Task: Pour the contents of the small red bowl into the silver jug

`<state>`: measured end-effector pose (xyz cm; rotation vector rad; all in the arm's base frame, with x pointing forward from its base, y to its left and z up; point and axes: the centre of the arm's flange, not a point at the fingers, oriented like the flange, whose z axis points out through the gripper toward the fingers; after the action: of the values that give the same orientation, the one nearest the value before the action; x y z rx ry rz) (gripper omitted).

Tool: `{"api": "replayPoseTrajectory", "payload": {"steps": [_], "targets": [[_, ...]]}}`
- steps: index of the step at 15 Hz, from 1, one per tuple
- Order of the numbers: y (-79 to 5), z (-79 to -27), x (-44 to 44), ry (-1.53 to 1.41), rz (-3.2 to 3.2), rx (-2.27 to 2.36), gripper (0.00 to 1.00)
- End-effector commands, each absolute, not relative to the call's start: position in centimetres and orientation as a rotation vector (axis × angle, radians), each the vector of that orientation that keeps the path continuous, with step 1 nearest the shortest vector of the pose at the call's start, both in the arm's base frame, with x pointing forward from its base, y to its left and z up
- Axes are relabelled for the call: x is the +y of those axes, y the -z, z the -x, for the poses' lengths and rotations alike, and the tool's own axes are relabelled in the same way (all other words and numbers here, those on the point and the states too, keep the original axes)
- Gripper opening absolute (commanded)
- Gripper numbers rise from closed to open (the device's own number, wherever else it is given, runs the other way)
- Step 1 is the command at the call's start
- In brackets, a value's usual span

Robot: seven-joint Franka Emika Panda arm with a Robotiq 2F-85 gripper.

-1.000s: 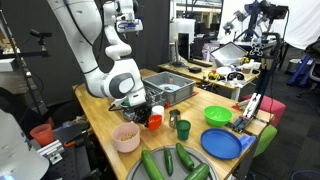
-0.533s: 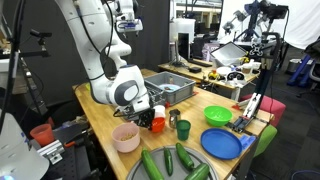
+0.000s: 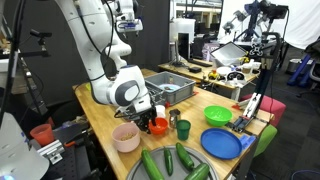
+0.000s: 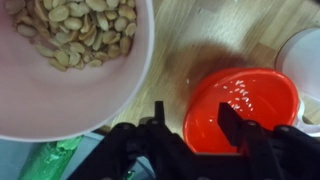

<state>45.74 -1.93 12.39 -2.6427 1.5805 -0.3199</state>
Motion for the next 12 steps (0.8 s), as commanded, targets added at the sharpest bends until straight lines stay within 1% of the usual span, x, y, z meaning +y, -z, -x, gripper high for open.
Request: {"api": "replayPoseTrajectory", "payload": {"steps": [1, 2, 3, 4, 7, 9, 10, 12], "targets": [[-14.4, -45.7, -2.2, 0.403, 2.734, 1.555, 0.88], [-15.2, -45.9, -2.2, 0.434, 2.751, 1.543, 0.95], [-16.4, -46.1, -2.0, 0.467, 2.766, 1.523, 0.99], [-17.6, -46.3, -1.7, 0.496, 2.783, 1.500, 1.00], [-21.1, -46.6, -0.2, 0.570, 2.814, 1.386, 1.00], [-23.4, -46.6, 2.2, 0.591, 2.805, 1.192, 1.00], [-21.9, -47.9, 1.3, 0.593, 2.786, 1.298, 1.00], [-23.0, -47.3, 2.7, 0.601, 2.787, 1.236, 1.00]]}}
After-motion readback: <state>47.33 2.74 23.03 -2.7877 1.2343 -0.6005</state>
